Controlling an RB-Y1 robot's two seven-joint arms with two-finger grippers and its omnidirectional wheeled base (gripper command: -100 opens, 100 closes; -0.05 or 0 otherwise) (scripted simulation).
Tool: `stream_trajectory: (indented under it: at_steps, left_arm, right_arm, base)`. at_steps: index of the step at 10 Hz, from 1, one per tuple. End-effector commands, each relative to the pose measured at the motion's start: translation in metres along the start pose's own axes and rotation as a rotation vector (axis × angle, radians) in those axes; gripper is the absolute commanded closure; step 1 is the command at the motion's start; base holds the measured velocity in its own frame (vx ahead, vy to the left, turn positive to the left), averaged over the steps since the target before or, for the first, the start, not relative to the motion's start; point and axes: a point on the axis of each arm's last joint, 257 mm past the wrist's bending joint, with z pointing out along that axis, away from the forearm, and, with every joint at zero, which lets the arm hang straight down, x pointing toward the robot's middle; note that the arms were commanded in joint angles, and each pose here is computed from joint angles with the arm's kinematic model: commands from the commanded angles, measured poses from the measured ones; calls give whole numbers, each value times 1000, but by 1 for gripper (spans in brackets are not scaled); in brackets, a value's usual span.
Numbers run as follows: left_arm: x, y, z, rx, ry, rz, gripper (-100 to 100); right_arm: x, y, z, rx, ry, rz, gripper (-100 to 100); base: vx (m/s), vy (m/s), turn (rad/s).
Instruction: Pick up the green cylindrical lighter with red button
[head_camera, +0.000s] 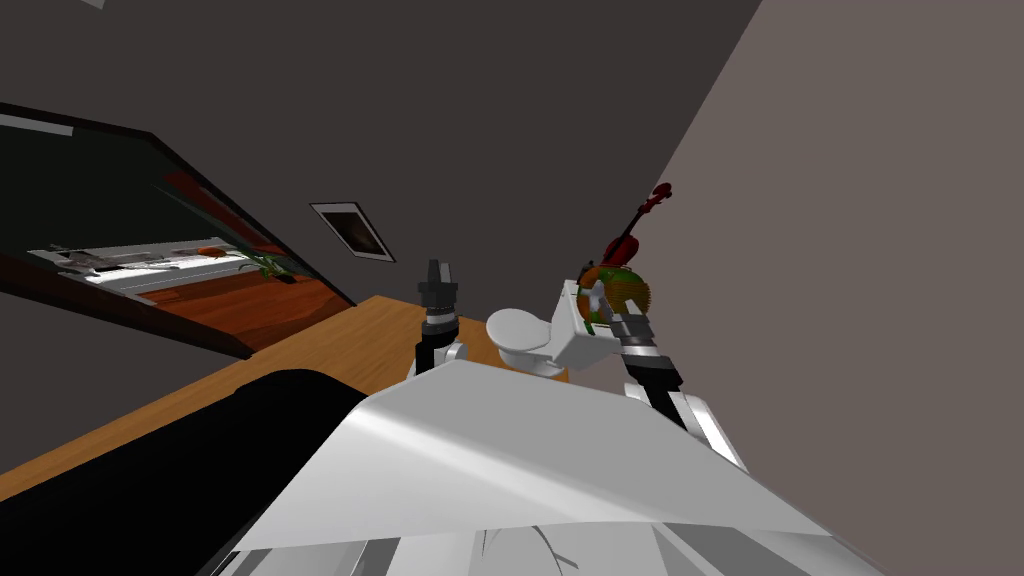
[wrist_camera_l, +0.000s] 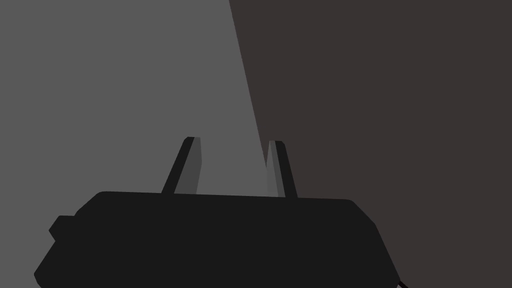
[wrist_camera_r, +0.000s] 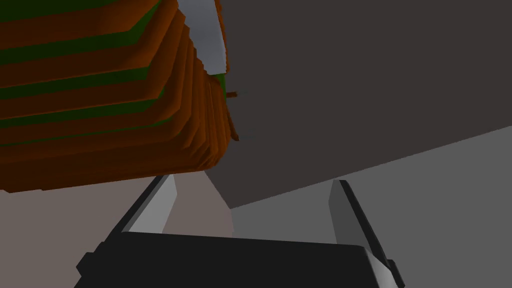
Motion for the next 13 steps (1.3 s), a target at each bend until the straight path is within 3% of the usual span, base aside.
stream_trajectory:
  at_steps: [1,6,13]
  left_arm:
    - [0,0,0,0,0,0,0]
    - [0,0,0,0,0,0,0]
    - [0,0,0,0,0,0,0]
  right_arm:
    - [9,-5,-3,9,28,-46,-100]
    - [46,-28,-11,32,134,-281,-100]
    - [79,-48,-17,28,234,-507,-100]
  base:
    - [-31,37,-10]
    - [-35,26,-16]
    - [-39,14,-7]
